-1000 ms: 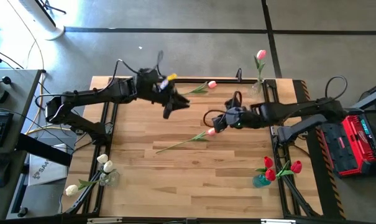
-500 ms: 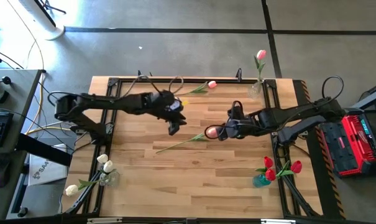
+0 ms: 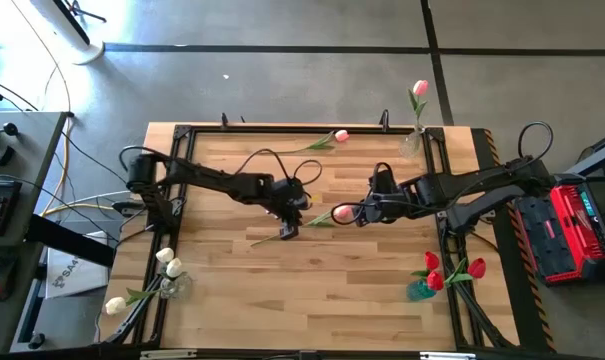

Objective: Sort flowers into vase by color
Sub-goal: Put the bottom pink flower into the top transparent vase

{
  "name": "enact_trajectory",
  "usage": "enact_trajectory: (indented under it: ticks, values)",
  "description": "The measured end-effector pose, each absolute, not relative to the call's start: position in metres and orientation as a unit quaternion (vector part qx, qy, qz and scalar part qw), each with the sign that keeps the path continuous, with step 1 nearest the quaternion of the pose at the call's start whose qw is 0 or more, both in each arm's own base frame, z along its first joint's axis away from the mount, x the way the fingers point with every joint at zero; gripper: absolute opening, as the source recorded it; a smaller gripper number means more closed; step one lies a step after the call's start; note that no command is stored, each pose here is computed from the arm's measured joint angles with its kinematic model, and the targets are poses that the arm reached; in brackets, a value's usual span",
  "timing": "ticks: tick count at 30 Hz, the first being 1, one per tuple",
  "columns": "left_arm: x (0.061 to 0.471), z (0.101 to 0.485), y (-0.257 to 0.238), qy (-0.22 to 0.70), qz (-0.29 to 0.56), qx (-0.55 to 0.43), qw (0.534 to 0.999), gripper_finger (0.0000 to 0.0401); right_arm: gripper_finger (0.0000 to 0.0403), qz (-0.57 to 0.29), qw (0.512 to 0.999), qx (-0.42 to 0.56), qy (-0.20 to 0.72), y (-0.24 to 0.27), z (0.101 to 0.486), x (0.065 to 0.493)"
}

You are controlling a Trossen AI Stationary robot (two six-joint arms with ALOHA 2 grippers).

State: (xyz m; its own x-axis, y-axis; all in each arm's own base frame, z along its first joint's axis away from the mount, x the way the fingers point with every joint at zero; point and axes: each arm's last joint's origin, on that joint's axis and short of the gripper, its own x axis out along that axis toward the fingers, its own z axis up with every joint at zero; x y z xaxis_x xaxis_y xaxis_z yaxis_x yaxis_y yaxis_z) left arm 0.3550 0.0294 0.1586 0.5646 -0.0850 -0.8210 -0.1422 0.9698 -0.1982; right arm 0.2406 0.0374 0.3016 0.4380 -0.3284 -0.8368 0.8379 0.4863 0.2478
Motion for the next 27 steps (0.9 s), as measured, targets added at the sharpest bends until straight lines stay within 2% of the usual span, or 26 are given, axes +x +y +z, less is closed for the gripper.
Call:
enact_trajectory:
  ticks: [6, 11, 17, 23, 27]
  values:
    - [0.366, 0.142, 0.028, 0.451, 0.022, -0.133, 0.882, 0.0117, 0.0217, -0.376, 0.772, 0.335, 0.388, 0.037, 0.3, 0.238]
    - [0.367, 0.134, 0.029, 0.458, 0.052, -0.094, 0.882, 0.0117, 0.0217, -0.374, 0.766, 0.336, 0.401, 0.038, 0.3, 0.237]
    - [0.372, 0.115, 0.022, 0.475, 0.006, -0.055, 0.878, 0.0117, 0.0217, -0.365, 0.767, 0.331, 0.411, 0.038, 0.299, 0.236]
    - [0.373, 0.113, 0.012, 0.478, 0.021, -0.038, 0.877, 0.0117, 0.0217, -0.361, 0.77, 0.321, 0.417, 0.038, 0.299, 0.236]
    - [0.372, 0.116, 0.012, 0.475, 0.04, -0.065, 0.877, 0.0117, 0.0217, -0.364, 0.771, 0.317, 0.415, 0.038, 0.299, 0.236]
